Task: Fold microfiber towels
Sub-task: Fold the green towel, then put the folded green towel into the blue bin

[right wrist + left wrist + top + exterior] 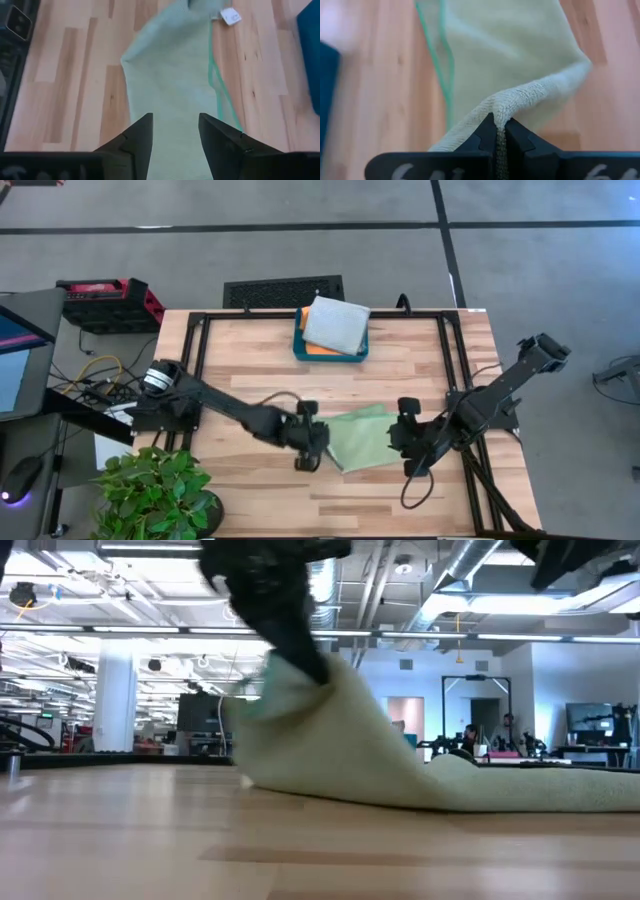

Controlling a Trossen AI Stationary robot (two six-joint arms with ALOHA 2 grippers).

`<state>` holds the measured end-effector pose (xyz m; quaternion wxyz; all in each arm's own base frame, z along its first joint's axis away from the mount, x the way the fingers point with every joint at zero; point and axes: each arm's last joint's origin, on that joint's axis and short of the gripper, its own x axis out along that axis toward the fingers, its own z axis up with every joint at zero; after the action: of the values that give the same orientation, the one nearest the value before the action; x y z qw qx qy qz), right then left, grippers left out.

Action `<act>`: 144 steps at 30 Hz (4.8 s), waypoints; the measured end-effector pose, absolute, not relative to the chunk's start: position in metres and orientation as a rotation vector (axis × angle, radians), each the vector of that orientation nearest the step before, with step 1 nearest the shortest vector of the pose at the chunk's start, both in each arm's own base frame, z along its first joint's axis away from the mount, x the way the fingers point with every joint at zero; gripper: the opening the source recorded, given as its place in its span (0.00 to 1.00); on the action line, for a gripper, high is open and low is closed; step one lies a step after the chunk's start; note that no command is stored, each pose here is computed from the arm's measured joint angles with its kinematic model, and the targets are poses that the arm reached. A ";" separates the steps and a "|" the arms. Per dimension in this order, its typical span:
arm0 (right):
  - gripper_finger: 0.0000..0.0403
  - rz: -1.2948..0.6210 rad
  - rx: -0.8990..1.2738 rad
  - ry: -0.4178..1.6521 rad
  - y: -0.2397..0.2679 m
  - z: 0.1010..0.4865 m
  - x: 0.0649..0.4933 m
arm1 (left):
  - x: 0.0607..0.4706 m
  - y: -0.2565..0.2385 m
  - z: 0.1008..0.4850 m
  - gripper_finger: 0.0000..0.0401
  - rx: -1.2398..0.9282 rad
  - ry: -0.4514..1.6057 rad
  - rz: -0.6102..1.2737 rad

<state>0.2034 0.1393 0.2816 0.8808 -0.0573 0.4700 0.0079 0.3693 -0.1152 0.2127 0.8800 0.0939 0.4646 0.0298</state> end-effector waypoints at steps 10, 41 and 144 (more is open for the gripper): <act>0.44 0.026 -0.103 0.953 0.136 0.289 0.198 | 0.404 -0.084 0.223 0.00 0.282 0.717 0.021; 0.44 0.010 -0.133 1.009 0.134 0.286 0.192 | 0.524 -0.093 0.191 0.00 0.482 0.721 -0.080; 0.40 0.110 -0.156 1.114 0.157 0.248 0.164 | 0.463 -0.112 0.198 0.46 0.327 1.097 -0.152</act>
<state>0.1638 0.1565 0.2476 0.8444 -0.0741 0.5280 0.0522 0.4627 -0.1117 0.1976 0.8378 0.1545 0.5187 -0.0719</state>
